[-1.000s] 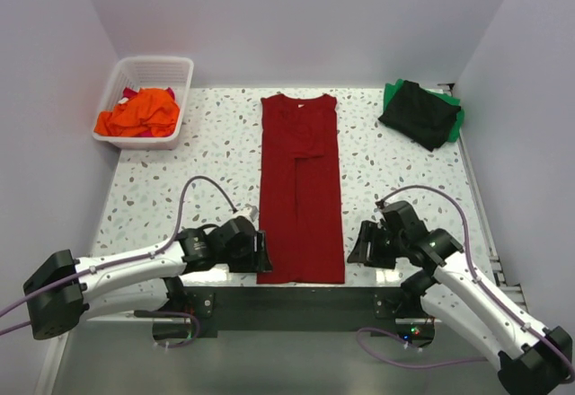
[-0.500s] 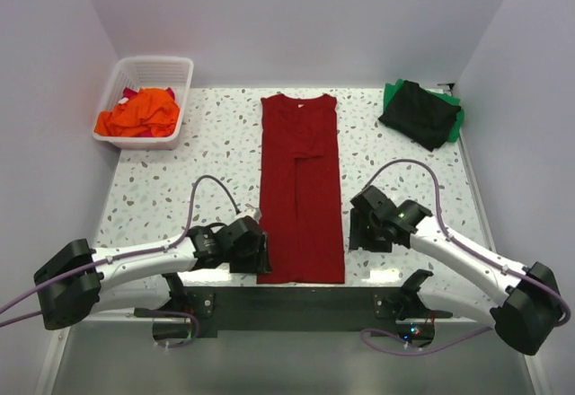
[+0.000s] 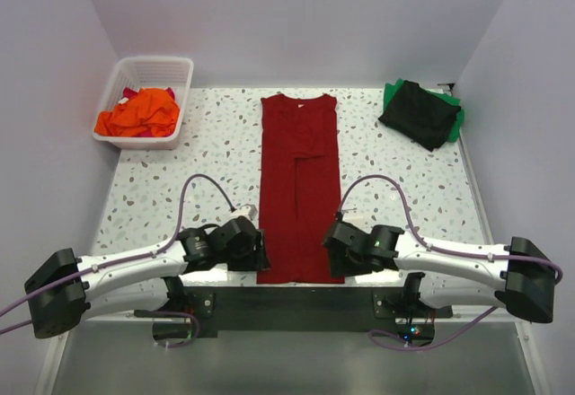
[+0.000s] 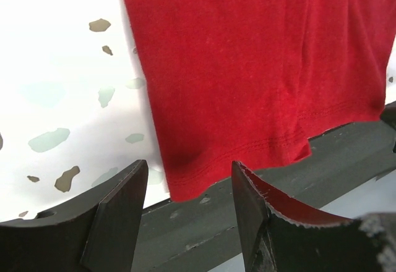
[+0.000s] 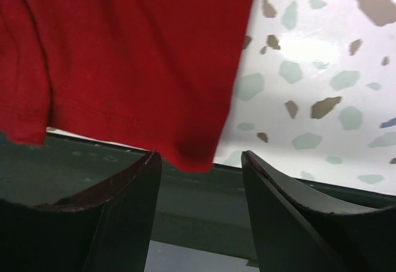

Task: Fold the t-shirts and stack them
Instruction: Fold the tshirt

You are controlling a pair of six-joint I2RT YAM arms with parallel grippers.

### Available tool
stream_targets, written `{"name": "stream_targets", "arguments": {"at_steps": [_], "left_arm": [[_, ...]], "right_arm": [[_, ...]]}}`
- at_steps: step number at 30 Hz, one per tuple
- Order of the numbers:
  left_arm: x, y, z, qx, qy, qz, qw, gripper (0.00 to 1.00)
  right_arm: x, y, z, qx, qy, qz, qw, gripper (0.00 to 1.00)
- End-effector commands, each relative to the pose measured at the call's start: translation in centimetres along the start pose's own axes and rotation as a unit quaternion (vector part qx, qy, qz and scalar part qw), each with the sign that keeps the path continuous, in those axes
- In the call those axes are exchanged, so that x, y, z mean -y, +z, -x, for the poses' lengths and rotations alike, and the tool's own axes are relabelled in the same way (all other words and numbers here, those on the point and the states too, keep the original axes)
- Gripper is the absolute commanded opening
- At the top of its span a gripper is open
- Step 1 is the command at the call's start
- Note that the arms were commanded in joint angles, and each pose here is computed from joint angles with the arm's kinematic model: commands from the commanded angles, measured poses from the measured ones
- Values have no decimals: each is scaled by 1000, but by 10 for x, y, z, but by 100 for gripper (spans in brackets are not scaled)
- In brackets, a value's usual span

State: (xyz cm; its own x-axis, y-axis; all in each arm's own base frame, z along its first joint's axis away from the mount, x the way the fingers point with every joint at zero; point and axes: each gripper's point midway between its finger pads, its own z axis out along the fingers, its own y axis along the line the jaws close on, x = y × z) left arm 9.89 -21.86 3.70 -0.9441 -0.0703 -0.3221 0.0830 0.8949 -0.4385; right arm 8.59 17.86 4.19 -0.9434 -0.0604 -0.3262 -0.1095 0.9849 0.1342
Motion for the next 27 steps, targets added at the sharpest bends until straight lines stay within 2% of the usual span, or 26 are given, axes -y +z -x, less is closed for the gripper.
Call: {"name": "stream_targets", "arguments": {"at_steps": [1, 7, 21, 27], "left_arm": [[-4, 1, 1, 13, -9, -1, 1000, 61], [-7, 6, -3, 4, -7, 1, 1000, 60], [-13, 15, -13, -12, -7, 1, 1000, 53], [-12, 9, -18, -22, -9, -8, 1000, 50]], "right_arm": [[-16, 2, 7, 29, 39, 27, 998, 58], [-20, 9, 2, 25, 40, 44, 998, 57], [-9, 17, -10, 13, 49, 37, 998, 45], [-6, 18, -13, 11, 50, 37, 998, 45]]}}
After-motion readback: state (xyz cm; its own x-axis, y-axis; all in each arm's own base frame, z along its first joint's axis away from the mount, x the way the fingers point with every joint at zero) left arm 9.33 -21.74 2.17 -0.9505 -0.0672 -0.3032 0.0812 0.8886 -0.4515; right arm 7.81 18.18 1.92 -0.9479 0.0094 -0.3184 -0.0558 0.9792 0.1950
